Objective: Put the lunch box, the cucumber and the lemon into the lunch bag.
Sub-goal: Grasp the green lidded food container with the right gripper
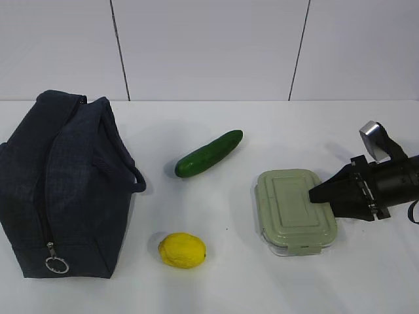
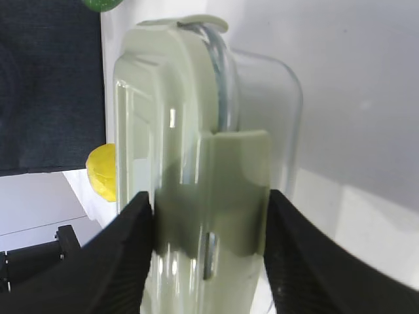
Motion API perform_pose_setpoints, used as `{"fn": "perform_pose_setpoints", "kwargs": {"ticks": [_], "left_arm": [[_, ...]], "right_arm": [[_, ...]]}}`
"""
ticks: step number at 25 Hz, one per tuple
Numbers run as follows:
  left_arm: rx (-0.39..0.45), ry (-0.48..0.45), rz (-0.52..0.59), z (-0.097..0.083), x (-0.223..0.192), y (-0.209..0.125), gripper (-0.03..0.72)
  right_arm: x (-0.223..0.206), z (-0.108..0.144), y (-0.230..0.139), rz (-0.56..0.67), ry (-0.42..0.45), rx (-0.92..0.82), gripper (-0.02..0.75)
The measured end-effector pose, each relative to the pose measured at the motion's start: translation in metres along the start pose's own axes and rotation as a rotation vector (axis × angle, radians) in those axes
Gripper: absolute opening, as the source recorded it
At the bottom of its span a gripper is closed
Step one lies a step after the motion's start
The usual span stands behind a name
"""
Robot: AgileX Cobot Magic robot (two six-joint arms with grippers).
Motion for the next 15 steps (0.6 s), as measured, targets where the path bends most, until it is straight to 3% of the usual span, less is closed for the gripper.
{"fn": "perform_pose_setpoints", "kwargs": {"ticks": [15], "left_arm": [[0.000,0.000,0.000,0.0000,0.0000,0.0000,0.242]], "right_arm": [[0.0000,0.0008,-0.0003,0.003,0.007,0.000,0.376]]}}
Point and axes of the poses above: a point on each arm's last joint axis where the gripper is mounted, x pointing back along that axis away from the gripper, z along the wrist's bending axis when the last joint is at zero, y = z × x, the point moved 2 cm from there along -x, pointing out along that axis toward the gripper, and after that the axes turned 2 degrees about x, right-handed, at the moved point
